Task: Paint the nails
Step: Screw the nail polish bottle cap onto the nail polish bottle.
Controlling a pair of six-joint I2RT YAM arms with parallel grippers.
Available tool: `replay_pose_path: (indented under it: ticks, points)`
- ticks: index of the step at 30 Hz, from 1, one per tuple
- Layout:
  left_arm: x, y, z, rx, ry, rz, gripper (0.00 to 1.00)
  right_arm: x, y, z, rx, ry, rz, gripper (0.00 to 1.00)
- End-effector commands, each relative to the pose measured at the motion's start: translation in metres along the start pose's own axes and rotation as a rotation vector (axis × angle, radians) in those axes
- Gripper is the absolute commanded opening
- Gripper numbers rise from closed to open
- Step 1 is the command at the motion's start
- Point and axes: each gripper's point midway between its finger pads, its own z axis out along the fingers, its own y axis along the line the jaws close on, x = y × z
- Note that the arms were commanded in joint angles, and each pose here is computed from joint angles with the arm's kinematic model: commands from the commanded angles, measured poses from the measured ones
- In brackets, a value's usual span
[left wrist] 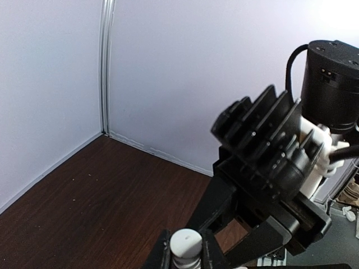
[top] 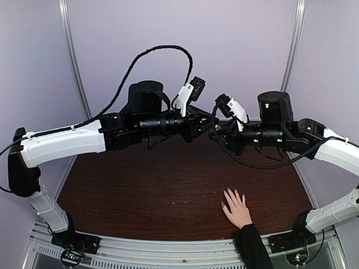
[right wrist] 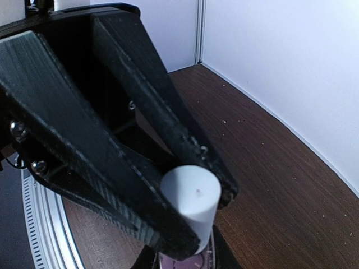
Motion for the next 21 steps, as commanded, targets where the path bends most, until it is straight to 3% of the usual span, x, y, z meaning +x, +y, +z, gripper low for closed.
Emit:
replay_pose_path:
  ticks: [1, 21]
  points:
    - [-0.003, -0.029, -0.011, 0.153, -0.003, 0.040, 0.01, -0.031, 0.024, -0.021, -0.121, -0.110, -0.063, 0.00]
    - [0.015, -0.107, -0.034, 0.697, 0.039, 0.096, 0.00, -0.066, 0.104, -0.086, -0.597, -0.277, -0.219, 0.00]
